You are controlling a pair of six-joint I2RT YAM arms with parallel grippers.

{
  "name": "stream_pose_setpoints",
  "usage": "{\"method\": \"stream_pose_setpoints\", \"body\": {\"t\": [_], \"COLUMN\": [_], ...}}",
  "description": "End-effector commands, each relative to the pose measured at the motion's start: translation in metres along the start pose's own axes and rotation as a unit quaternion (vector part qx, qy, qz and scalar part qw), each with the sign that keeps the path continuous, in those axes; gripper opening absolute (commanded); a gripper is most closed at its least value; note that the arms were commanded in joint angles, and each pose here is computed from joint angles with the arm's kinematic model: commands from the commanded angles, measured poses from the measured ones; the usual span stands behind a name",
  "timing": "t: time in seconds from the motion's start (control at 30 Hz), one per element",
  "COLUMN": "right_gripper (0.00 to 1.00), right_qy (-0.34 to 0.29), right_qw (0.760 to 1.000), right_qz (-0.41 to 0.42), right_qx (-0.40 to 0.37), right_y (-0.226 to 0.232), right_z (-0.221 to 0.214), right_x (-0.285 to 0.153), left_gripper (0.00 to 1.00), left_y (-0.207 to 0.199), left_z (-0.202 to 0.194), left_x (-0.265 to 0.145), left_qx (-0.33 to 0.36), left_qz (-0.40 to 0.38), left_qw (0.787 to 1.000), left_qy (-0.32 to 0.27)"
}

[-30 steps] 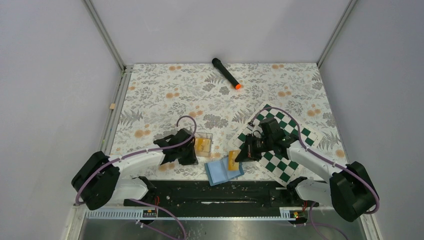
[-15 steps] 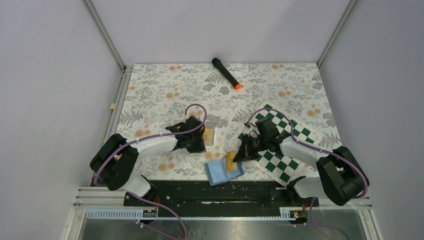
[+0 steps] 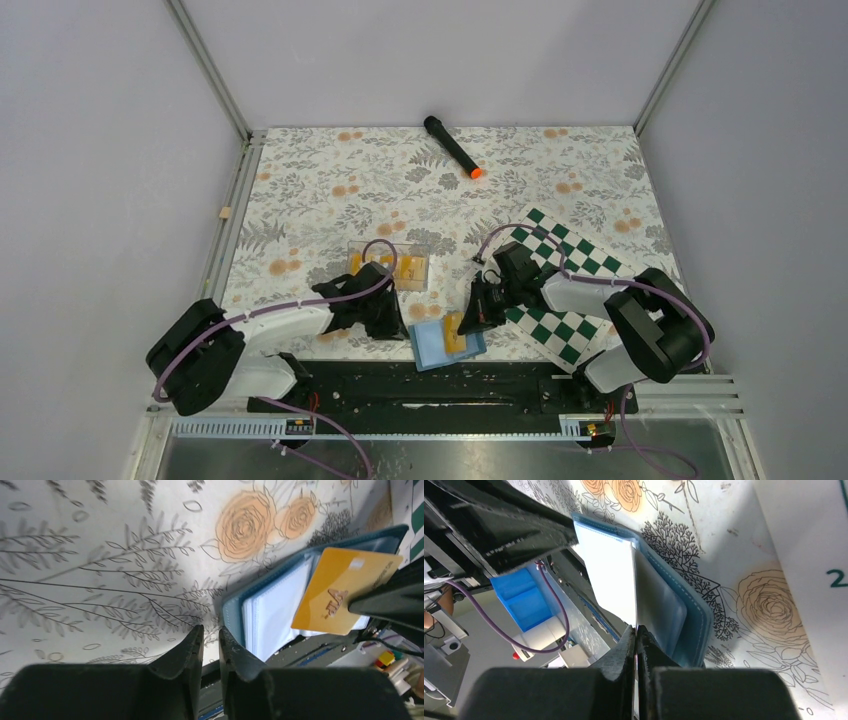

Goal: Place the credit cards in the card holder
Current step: Insert the credit card into the card holder.

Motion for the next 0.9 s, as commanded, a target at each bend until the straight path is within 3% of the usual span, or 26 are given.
{"method": "stream_pose_setpoints", "body": {"t": [0.0,0.57,0.87], "right_gripper": [0.0,0.0,0.0], "right_qy": [-0.03,-0.07,-0.035], "right_qw": [0.999,0.994,0.999], "right_qz": [-0.007,-0.074,-0.033], "right_qx": [-0.02,-0.03,0.009], "right_y": [-0.002,-0.011,-0.01], "right_z": [0.008,0.018,0.003], "right_x": [0.004,-0.004,0.0], "left_gripper": [0.18,0.06,0.03], "left_y": [-0.009,0.001,0.004], "left_z": [-0.009,-0.022,-0.023], "left_x": [0.005,0.031,0.034], "left_qx": [-0.008,-0.001,0.001], "left_qz": [-0.031,0.002,0.009], "left_qw": [0.999,0.999,0.999], "left_qy": [0.013,0.047,0.05]}}
Point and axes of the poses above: each gripper's point midway between its finger pads, its own x axis out along the fingers, its own y axis along the line the jaws close on, z = x × y, the point moved 5 cm from there along -x, back along the fingers, and after that the axes turned 12 degrees about x, right-handed, at the moved point
